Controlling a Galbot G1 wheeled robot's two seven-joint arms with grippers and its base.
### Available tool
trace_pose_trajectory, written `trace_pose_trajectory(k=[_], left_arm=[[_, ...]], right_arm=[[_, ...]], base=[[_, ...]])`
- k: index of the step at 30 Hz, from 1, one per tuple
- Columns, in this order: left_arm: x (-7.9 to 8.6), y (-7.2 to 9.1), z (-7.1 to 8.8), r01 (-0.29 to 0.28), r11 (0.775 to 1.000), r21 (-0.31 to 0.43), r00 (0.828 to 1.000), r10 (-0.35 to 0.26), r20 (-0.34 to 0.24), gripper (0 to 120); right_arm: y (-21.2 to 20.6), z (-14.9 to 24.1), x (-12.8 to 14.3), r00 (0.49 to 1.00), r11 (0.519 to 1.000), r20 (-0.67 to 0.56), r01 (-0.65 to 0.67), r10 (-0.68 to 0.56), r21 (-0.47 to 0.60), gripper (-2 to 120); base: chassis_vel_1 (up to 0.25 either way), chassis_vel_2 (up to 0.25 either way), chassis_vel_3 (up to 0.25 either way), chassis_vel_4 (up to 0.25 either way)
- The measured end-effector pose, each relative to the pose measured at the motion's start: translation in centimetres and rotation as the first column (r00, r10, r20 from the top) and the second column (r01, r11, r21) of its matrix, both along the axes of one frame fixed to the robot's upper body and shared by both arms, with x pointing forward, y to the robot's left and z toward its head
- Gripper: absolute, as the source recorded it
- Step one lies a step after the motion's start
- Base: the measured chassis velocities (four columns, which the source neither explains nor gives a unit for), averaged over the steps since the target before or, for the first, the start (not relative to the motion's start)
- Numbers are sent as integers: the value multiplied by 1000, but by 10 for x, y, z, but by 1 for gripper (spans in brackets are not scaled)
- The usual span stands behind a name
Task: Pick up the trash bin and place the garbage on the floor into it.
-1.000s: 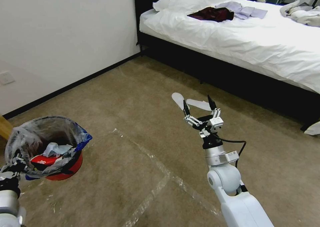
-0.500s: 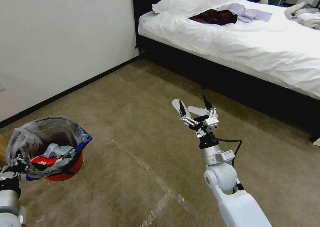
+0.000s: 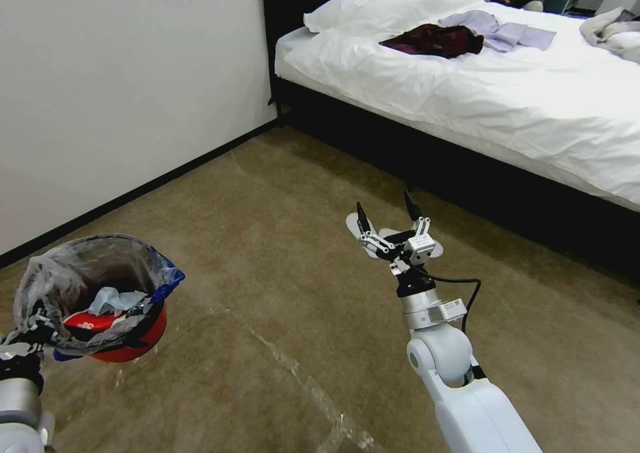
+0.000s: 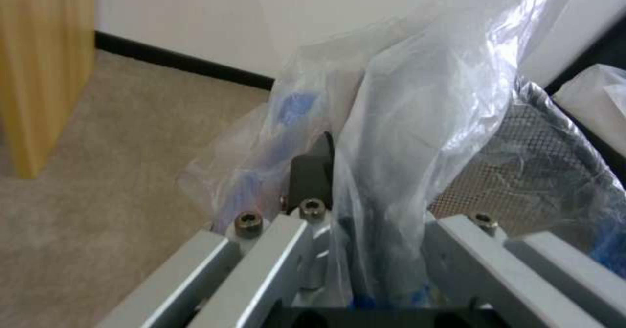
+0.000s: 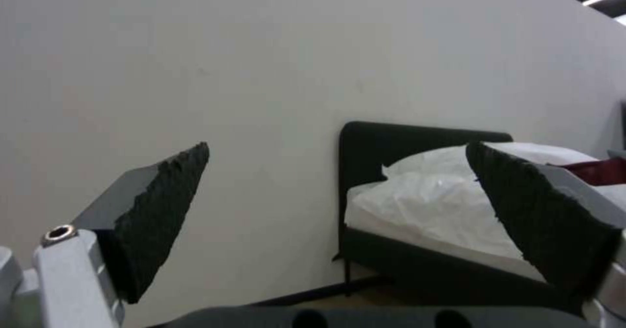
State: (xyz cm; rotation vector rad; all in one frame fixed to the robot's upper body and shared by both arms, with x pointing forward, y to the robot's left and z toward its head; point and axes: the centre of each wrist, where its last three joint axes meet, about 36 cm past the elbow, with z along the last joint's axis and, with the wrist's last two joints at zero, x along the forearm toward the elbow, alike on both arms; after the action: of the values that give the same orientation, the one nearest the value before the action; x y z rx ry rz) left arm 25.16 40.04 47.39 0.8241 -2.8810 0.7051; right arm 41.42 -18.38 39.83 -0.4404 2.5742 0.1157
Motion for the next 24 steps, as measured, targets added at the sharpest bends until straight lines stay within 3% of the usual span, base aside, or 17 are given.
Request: trace_pose_trajectory(k=[24], left_arm=[[0, -1, 0, 0, 1000, 0, 1000, 0, 0, 3]], right_arm=[[7, -2, -2, 1000, 1000, -3, -1, 1, -6, 100]], base=[[-148, 149, 151, -156]])
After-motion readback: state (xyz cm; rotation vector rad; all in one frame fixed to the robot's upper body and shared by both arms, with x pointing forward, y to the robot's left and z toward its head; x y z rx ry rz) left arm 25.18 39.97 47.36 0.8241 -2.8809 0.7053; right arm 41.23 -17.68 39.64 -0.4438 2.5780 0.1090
